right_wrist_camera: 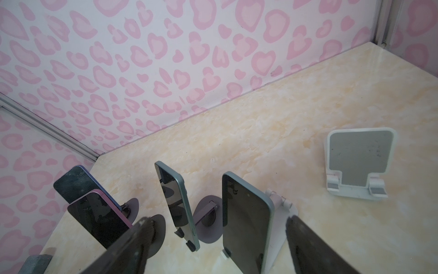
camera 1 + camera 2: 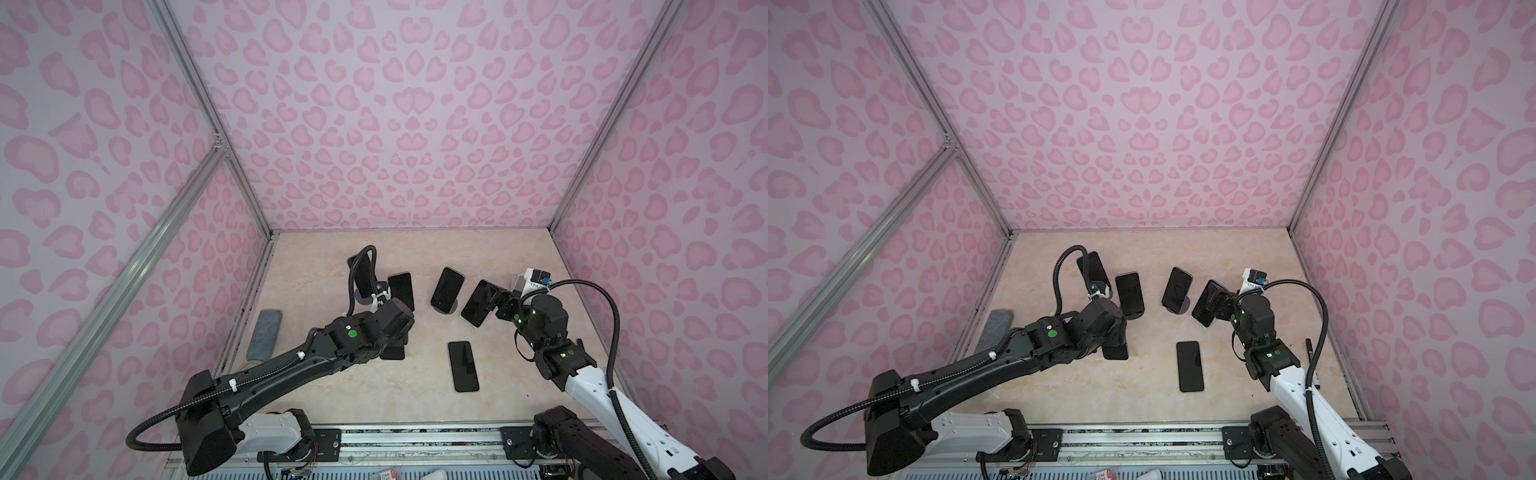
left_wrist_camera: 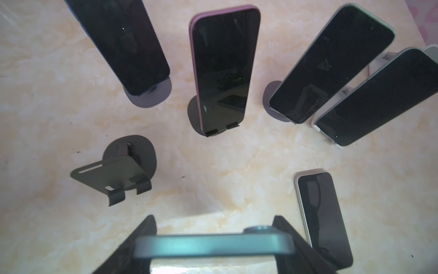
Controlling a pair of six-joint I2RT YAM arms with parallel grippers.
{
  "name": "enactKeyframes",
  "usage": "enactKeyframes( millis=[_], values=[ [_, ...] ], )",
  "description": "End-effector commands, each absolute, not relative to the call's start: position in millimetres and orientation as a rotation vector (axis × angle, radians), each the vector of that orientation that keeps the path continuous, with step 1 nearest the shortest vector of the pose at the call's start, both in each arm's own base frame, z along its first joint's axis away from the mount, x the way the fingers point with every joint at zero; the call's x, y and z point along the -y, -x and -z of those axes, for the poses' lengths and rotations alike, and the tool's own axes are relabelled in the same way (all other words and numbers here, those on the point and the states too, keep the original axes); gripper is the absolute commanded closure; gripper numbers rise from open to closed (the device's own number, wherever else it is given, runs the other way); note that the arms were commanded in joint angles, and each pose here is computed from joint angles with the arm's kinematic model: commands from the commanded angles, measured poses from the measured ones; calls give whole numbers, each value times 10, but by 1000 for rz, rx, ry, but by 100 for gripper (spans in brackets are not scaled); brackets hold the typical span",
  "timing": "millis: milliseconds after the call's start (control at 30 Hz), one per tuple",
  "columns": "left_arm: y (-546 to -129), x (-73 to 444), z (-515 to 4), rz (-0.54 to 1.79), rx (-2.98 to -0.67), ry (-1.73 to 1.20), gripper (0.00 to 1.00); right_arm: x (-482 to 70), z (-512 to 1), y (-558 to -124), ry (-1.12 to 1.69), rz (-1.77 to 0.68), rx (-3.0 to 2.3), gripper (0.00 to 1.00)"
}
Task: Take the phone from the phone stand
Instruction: 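Lift the teal-edged phone off the stand toward the robot with the left gripper, then lower the phone flat beside the first flat phone and open the left gripper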
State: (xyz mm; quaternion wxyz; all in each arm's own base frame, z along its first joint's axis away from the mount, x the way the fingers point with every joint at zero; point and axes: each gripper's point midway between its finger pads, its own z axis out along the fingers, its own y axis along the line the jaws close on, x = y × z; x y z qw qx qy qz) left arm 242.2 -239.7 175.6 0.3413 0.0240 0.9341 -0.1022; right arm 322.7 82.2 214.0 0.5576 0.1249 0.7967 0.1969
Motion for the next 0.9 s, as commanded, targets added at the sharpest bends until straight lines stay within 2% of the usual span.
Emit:
enactKeyframes(
  millis=[0,300,633,867],
  values=[
    [-2401,2644,-1736,351,-2442,3,41,-805,-2142,-3228,-295,-450,-1870,10],
    [-2269,3153,-1350,378,-2576,-49,42,-855,-2131,-3180,-296,-499,-1849,10],
    [-2212,3420,-1060,371,-2695,-117,42,-1541,-2049,-2988,-62,-855,-1922,12],
    [-2201,3423,-927,348,-2732,-137,42,-1429,-1805,-2874,-83,-780,-1921,11]
  ],
)
